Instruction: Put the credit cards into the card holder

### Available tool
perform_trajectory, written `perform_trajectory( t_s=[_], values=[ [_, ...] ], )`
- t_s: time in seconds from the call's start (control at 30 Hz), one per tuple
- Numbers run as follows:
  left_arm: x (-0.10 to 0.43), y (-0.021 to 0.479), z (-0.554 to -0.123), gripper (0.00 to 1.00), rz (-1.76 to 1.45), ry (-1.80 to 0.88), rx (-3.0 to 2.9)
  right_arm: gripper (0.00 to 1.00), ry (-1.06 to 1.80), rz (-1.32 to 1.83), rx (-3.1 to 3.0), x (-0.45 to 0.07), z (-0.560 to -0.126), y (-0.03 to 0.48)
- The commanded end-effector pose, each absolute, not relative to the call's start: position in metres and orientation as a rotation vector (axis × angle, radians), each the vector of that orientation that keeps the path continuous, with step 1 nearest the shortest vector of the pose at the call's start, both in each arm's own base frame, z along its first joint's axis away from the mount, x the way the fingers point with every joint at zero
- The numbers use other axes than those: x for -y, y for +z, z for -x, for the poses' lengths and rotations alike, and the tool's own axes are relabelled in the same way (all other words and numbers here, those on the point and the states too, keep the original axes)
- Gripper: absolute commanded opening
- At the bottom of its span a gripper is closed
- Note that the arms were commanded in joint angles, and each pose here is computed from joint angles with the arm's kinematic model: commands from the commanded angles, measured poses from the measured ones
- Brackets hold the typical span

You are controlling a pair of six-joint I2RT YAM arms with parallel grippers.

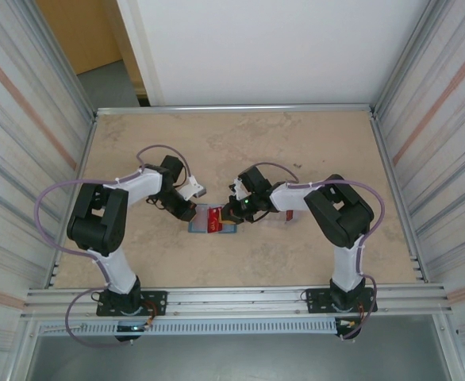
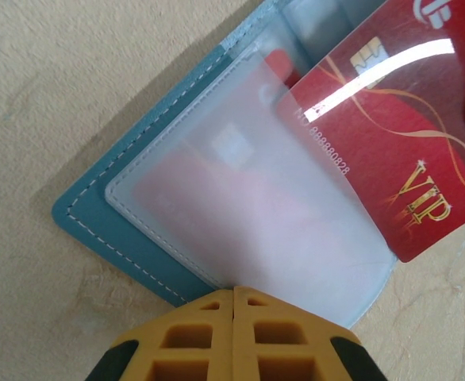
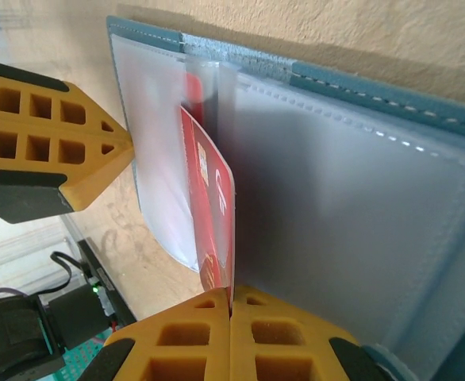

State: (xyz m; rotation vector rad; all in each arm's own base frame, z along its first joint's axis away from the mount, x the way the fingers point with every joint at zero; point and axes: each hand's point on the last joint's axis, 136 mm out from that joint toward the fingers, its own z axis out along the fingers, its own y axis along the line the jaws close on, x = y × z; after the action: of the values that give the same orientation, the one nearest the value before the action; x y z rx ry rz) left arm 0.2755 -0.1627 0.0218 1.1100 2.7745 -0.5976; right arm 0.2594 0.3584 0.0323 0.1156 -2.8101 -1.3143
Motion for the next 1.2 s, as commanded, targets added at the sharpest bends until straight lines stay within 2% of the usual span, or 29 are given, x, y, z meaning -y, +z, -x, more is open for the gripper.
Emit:
perform_trajectory(
  t_s=[0.0,0.57,1.17],
  values=[
    [0.163,0.016,-0.268,0.00,-1.161,-0.582,-2.780,0.00,-1.209,-0.017,2.842,-0.346,-0.261,0.006],
    [0.163,0.018,-0.269,0.00,-1.168,-0.578,-2.777,0.00,-1.203,0.080,2.867,-0.344,-0.268,-0.003],
    [0.163,0.021,-0.269,0.00,-1.162,-0.574,-2.765,0.00,-1.205,-0.031,2.807,-0.368,-0.250,-0.003]
  ],
)
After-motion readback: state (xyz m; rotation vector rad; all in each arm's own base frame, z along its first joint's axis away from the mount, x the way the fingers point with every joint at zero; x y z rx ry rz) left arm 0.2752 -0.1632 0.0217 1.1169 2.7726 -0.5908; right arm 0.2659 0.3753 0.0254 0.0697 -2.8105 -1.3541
